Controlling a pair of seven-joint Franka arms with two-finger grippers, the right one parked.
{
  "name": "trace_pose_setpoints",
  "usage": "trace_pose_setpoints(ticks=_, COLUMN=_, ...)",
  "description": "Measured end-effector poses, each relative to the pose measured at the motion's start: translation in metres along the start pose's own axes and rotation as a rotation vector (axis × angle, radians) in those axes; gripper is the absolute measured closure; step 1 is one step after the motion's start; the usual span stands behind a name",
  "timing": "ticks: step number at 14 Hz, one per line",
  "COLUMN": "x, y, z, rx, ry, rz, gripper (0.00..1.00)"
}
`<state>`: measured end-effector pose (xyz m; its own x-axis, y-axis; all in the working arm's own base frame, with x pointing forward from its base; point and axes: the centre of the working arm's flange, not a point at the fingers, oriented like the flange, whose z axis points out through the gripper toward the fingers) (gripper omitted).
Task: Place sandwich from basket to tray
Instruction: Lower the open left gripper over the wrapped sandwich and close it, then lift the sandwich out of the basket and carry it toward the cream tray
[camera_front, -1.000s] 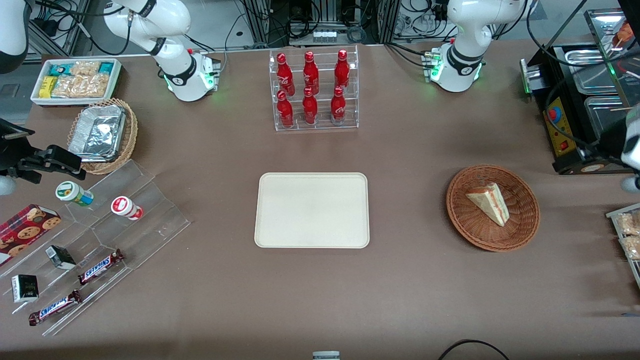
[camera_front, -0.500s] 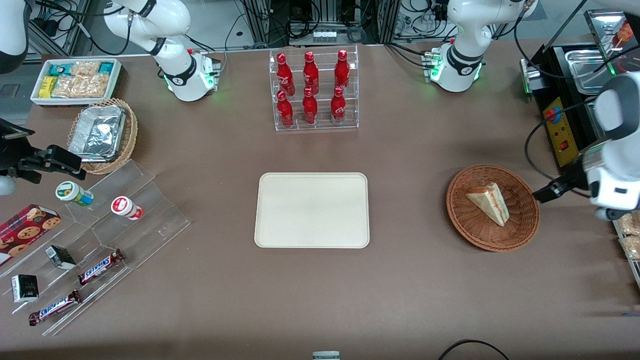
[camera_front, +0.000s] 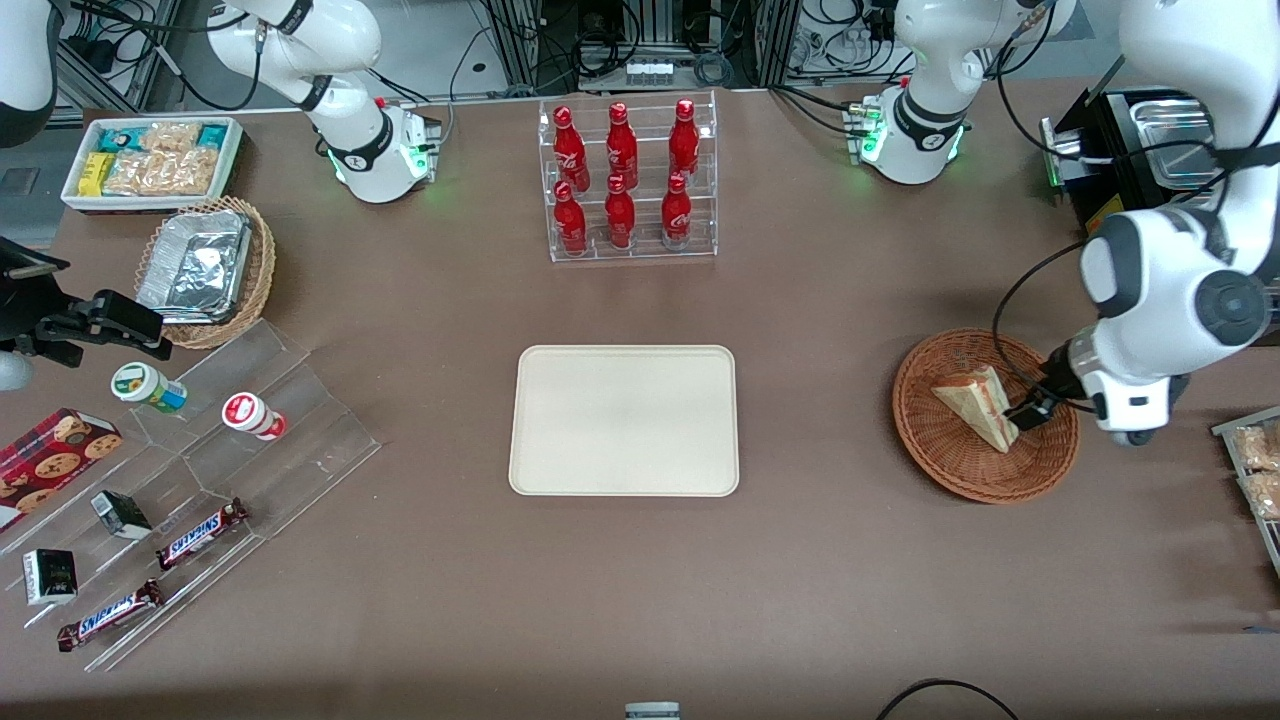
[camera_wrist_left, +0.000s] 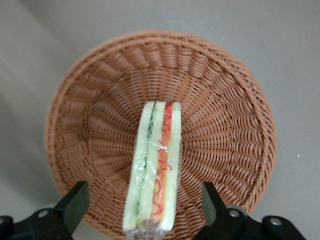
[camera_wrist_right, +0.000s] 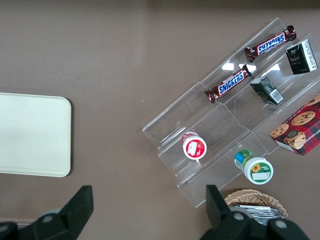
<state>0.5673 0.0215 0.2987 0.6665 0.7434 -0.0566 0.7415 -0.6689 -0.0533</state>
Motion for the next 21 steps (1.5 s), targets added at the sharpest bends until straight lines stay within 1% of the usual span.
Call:
trace_pose_setpoints(ticks=2, x=-0.007, y=-0.002, z=0.036, rx=-0.011, ry=0.011, rz=-0.006, gripper=0.00)
trace_pose_setpoints(ticks=4, x=-0.010, y=-0.005, z=0.058, rx=0.001, ry=-0.001, rz=-0.007, gripper=0.00)
trace_pose_setpoints(ticks=7, x=-0.013, y=-0.005, z=0.068, rx=0.013, ry=-0.012, rz=-0.002, gripper=0.01)
trace_pose_setpoints(ticks=9, x=-0.018, y=0.000, z=0.069, rx=0.015, ry=-0.012, rz=0.011, gripper=0.07)
trace_pose_setpoints(ticks=10, x=-0.020, y=0.002, z=0.069, rx=0.015, ry=-0.011, rz=0.016, gripper=0.15)
trace_pose_setpoints(ticks=11, x=-0.022, y=0.004, z=0.069, rx=0.016, ry=-0.011, rz=0.022, gripper=0.28)
trace_pose_setpoints(ticks=13, x=-0.024, y=0.005, z=0.069, rx=0.019, ry=-0.011, rz=0.029, gripper=0.51)
trace_pose_setpoints(ticks=14, x=-0.024, y=0.005, z=0.067, rx=0.025, ry=-0.015, rz=0.032, gripper=0.58)
trace_pose_setpoints(ticks=15, x=-0.023, y=0.006, z=0.061, rx=0.038, ry=-0.024, rz=0.038, gripper=0.63)
trace_pose_setpoints(ticks=17, x=-0.025, y=0.018, z=0.028, rx=0.088, ry=-0.051, rz=0.077, gripper=0.73)
trace_pose_setpoints(ticks=18, x=-0.029, y=0.030, z=0.001, rx=0.109, ry=-0.058, rz=0.118, gripper=0.75)
trace_pose_setpoints(ticks=19, x=-0.037, y=0.046, z=-0.027, rx=0.113, ry=-0.054, rz=0.160, gripper=0.75)
trace_pose_setpoints(ticks=21, x=-0.060, y=0.078, z=-0.066, rx=0.087, ry=-0.020, rz=0.240, gripper=0.75)
